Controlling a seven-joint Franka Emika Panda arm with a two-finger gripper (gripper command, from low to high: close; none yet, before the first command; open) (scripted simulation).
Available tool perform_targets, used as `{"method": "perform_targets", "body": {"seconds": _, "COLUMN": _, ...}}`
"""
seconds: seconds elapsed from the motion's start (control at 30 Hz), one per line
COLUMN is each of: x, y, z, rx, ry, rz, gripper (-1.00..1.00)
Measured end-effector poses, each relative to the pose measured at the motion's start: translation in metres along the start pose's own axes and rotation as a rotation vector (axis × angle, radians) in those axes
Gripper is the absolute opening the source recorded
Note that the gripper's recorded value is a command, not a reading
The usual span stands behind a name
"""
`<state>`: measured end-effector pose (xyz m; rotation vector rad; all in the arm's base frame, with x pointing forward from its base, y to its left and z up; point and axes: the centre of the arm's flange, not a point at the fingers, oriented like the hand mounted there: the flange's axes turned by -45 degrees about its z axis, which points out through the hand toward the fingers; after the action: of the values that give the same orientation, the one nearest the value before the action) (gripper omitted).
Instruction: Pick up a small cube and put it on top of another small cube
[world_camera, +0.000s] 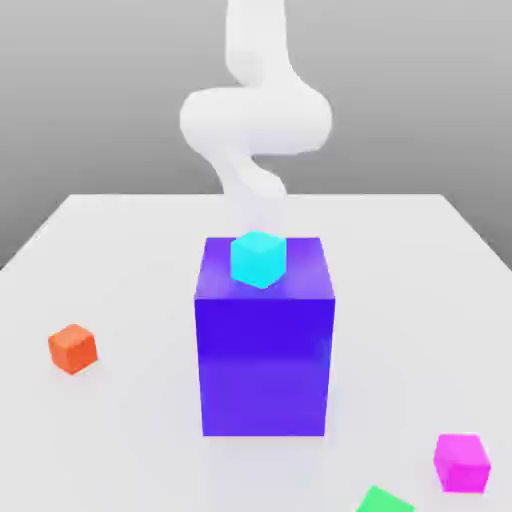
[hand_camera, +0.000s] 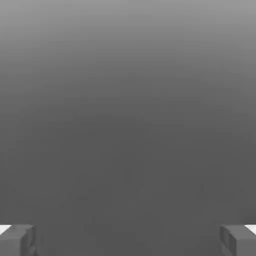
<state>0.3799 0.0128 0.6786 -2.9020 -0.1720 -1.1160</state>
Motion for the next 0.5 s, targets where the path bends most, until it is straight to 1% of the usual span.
{"method": "perform_targets", "body": {"seconds": 0.23, "x": -0.011, "y": -0.05, "z": 0.133, "rx": 0.179, "ry": -0.169, "rz": -0.309, "gripper": 0.0}}
{"method": "perform_targets", "body": {"seconds": 0.5, "x": -0.07, "y": -0.128, "z": 0.265, "rx": 0.344, "ry": -0.335, "rz": -0.668, "gripper": 0.0}}
